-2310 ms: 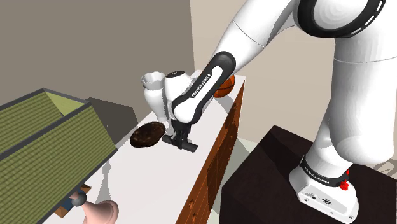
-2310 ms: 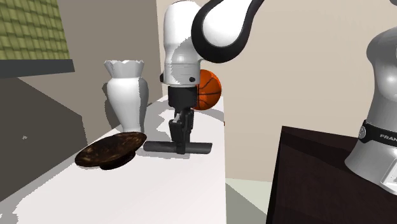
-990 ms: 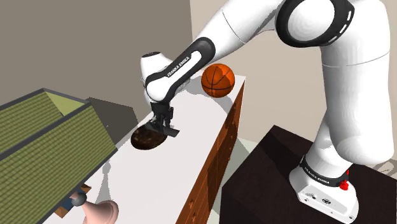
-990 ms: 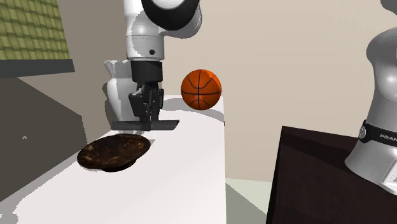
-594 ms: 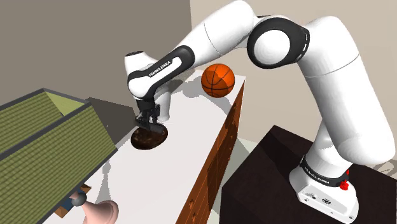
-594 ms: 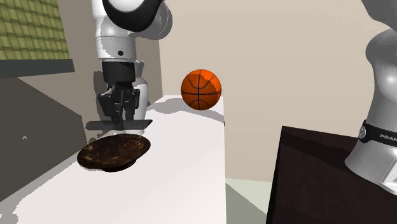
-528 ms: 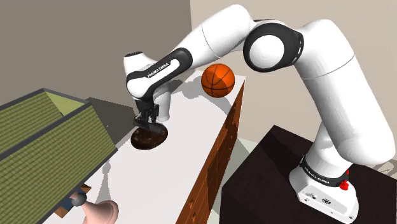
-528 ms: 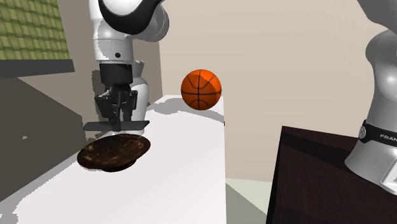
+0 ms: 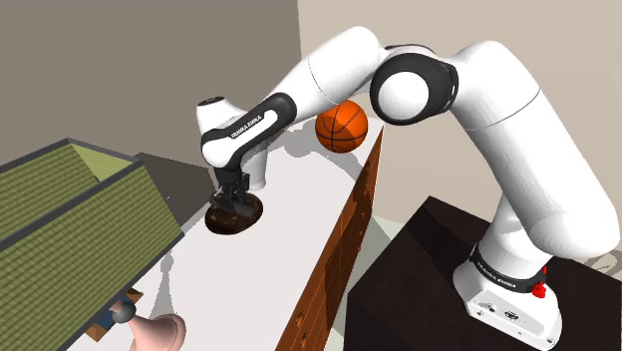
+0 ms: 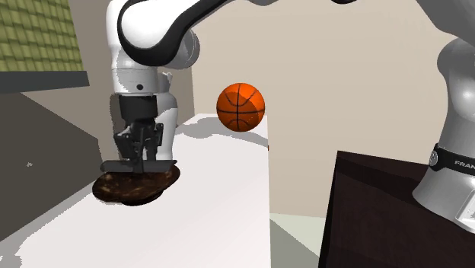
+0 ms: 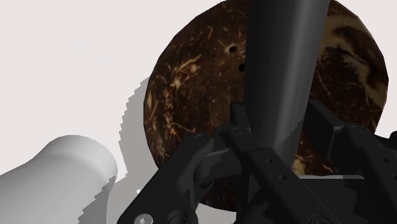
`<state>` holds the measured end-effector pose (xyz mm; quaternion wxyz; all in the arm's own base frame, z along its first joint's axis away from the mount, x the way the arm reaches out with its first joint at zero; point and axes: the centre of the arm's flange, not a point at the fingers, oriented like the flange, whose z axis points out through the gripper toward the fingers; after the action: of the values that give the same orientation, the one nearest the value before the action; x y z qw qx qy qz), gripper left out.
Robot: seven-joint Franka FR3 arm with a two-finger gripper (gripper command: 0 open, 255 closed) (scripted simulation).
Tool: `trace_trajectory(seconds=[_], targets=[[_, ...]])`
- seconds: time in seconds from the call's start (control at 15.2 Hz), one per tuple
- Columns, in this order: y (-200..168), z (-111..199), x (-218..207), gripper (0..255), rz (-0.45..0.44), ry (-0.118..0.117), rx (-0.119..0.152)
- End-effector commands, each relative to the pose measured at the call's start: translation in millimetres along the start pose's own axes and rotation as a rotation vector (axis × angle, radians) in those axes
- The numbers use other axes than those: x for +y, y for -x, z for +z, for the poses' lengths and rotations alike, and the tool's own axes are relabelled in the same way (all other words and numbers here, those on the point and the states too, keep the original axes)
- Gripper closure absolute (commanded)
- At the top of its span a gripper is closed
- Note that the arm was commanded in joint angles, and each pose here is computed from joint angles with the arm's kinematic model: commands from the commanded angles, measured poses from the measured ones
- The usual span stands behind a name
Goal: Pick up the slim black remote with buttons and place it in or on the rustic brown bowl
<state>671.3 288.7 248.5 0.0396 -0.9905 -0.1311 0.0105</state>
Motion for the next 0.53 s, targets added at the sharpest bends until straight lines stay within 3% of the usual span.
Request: trace_trajectory(seconds=[0.0, 0.46], targets=[[0.5, 10.2, 0.6, 255, 0.000, 0.000, 0.001], [0.3, 17.6, 1.2, 255, 0.000, 0.000, 0.001]])
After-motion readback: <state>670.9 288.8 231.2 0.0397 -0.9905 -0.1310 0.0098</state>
